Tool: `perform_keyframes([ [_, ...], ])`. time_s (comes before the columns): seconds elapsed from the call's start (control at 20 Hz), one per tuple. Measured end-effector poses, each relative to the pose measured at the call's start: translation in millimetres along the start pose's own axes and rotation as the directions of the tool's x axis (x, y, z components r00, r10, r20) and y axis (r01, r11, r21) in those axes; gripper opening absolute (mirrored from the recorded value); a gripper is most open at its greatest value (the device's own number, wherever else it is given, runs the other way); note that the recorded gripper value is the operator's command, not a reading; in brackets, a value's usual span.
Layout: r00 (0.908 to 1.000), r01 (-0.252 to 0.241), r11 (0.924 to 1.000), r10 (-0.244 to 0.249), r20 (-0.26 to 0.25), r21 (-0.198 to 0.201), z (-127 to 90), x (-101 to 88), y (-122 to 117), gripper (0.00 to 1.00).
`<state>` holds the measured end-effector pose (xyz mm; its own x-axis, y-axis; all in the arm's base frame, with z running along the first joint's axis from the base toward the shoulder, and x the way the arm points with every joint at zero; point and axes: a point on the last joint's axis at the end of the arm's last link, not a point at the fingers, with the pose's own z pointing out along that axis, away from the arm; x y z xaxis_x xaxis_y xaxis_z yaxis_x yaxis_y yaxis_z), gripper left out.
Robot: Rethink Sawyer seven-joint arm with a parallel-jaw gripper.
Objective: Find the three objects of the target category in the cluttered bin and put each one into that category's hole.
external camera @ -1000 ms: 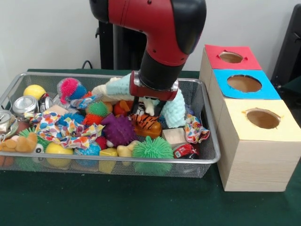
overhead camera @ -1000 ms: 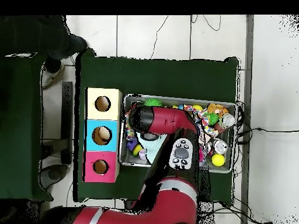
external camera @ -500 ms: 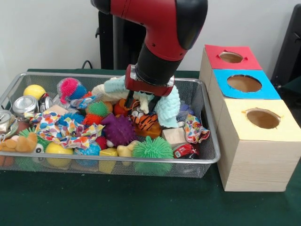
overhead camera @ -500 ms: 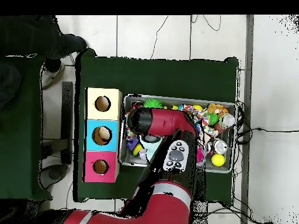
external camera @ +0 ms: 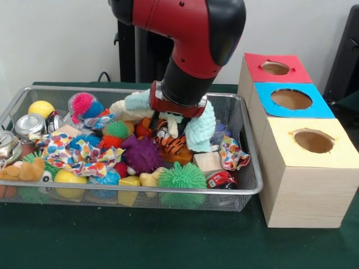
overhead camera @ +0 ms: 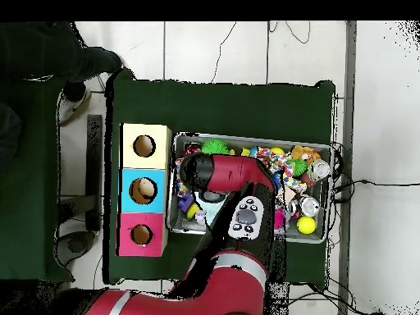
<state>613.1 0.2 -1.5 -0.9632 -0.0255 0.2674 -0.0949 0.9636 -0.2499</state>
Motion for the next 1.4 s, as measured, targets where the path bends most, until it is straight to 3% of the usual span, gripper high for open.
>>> perform_keyframes([
  [0.25,0.9999,-0.008,0.9999,0.008,0.008,-0.012,5,-2.2,2,1.00],
  [0.4,0.9989,-0.025,0.9989,0.027,0.039,-0.040,9,-7.2,2,1.00],
  [0.75,0.9861,-0.070,0.9930,0.083,0.144,-0.095,25,-18.5,-4,1.00],
  [1.1,0.9762,-0.080,0.9885,0.104,0.190,-0.128,32,-12.0,0,1.00],
  [1.15,0.9715,-0.085,0.9880,0.111,0.209,-0.129,32,-9.2,-1,0.00],
  [1.4,0.9668,-0.086,0.9875,0.115,0.228,-0.132,30,-7.8,0,0.00],
])
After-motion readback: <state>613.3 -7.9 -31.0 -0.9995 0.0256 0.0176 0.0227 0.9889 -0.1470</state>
